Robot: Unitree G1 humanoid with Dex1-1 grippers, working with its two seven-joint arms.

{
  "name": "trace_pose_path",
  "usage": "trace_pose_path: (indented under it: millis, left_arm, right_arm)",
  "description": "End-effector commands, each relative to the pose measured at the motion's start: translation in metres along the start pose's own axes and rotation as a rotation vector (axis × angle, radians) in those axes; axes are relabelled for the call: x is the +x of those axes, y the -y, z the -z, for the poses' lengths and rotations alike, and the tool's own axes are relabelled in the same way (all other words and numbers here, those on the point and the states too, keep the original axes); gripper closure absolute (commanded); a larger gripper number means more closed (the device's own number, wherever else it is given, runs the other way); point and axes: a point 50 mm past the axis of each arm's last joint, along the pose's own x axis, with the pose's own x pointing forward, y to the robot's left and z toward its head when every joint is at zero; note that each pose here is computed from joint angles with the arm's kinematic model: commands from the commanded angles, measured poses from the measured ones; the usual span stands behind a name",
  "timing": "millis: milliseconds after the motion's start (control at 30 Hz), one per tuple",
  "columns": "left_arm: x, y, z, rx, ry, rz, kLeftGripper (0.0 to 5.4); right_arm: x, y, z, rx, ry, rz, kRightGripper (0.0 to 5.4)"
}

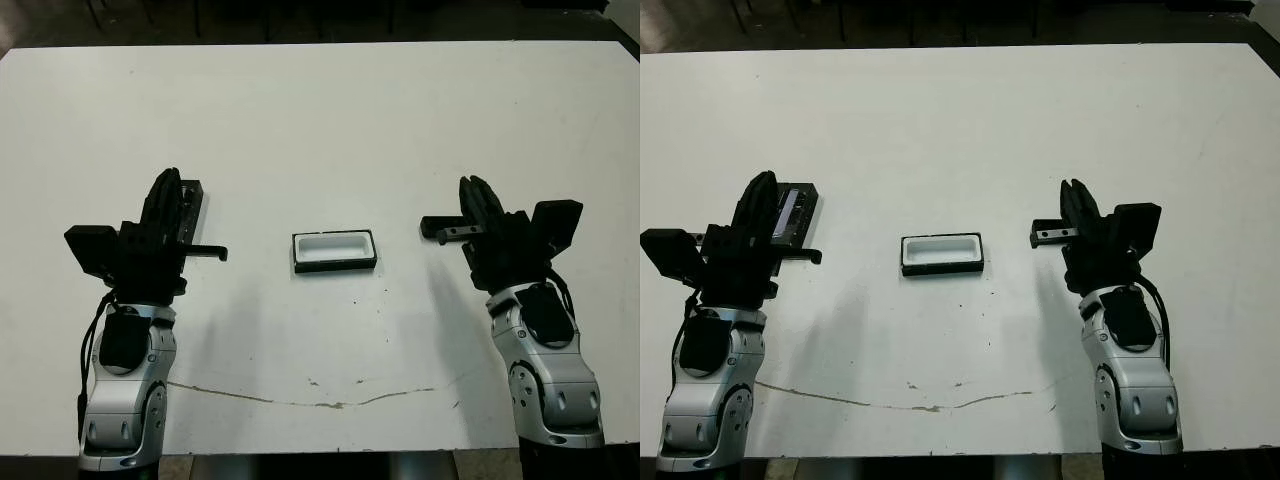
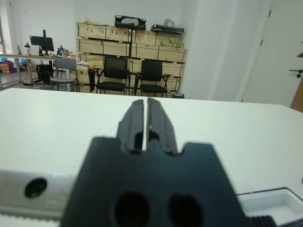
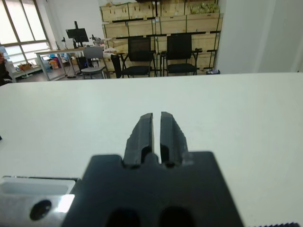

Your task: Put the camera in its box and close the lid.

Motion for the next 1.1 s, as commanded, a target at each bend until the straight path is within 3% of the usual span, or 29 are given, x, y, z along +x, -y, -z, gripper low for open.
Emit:
trace_pose_path:
  millis: [33, 333, 733, 1000, 1100]
  left_arm:
    - [-0.004, 0.0, 0.006, 0.001, -0.042, -0.005, 5.4]
    - [-0.005, 0.004, 0.012, -0.009, -0.059, 0.014, 5.4]
    - [-0.014, 0.008, 0.012, -0.02, -0.062, 0.015, 5.4]
    - [-0.017, 0.007, 0.013, -0.011, -0.069, 0.011, 5.4]
    - [-0.018, 0.006, 0.013, -0.006, -0.071, 0.006, 5.4]
  right_arm:
    - [-0.005, 0.002, 0.01, 0.006, -0.05, -0.001, 5.39]
    - [-0.004, 0.01, 0.012, 0.001, -0.071, -0.044, 5.39]
    - [0.019, 0.061, -0.053, -0.247, 0.029, -0.271, 5.39]
    - [0.042, 0.08, -0.074, -0.335, -0.116, -0.522, 5.39]
    - [0.054, 0.083, -0.08, -0.408, -0.194, -0.606, 5.1]
